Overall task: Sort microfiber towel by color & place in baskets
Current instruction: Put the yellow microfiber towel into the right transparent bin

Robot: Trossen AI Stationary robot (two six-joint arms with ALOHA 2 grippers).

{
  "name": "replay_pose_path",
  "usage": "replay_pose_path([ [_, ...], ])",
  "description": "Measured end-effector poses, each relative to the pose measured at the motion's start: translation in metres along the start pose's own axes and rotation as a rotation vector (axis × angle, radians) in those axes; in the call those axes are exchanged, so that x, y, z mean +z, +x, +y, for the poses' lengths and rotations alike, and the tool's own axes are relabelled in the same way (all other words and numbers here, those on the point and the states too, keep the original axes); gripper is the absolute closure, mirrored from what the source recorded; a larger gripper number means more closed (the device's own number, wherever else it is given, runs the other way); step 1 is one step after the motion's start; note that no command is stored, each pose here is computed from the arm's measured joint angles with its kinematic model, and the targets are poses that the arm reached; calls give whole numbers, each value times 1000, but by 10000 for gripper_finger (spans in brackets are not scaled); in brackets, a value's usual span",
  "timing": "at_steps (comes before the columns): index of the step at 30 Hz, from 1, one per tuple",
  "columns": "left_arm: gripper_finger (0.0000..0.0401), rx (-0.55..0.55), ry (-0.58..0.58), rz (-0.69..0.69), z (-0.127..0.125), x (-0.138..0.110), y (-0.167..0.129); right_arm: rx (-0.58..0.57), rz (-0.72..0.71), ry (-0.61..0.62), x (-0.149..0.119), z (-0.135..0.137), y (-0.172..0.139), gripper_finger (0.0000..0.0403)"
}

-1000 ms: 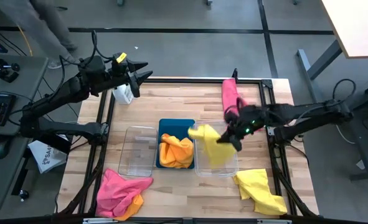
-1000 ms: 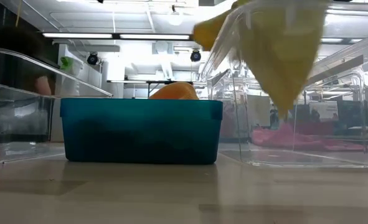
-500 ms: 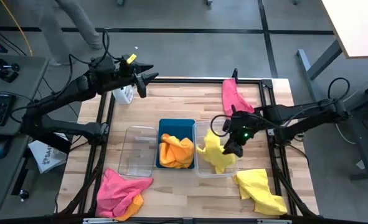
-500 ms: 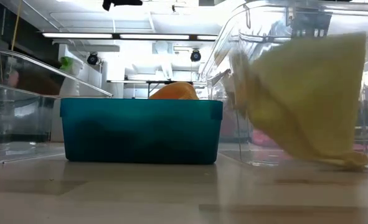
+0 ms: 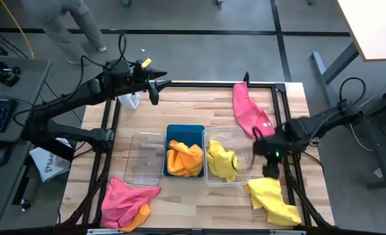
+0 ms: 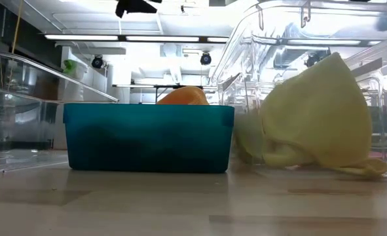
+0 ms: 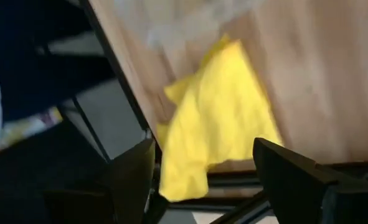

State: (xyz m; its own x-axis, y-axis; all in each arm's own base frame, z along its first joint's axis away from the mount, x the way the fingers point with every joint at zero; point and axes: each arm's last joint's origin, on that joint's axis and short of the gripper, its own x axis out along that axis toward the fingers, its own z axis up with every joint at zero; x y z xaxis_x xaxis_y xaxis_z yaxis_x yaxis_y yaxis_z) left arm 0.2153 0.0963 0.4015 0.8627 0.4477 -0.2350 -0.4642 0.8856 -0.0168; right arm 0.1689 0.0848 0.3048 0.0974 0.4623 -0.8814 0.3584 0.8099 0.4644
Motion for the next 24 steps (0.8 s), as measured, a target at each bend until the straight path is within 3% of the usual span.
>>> replay_pose_path([
  [6, 204, 0, 4, 1, 0, 0, 0, -63, 102, -83, -28, -3, 60, 135],
  [11, 204, 0, 9, -10, 0, 1, -3, -129, 86, -124, -39, -22, 100, 135],
  [16, 204, 0, -5, -11, 0, 1, -3, -96, 56, -141, -38, -37, 126, 135],
  [24, 204, 36, -17, -12, 1, 1, -4, -240, 24, -119, -34, -55, 151, 149],
])
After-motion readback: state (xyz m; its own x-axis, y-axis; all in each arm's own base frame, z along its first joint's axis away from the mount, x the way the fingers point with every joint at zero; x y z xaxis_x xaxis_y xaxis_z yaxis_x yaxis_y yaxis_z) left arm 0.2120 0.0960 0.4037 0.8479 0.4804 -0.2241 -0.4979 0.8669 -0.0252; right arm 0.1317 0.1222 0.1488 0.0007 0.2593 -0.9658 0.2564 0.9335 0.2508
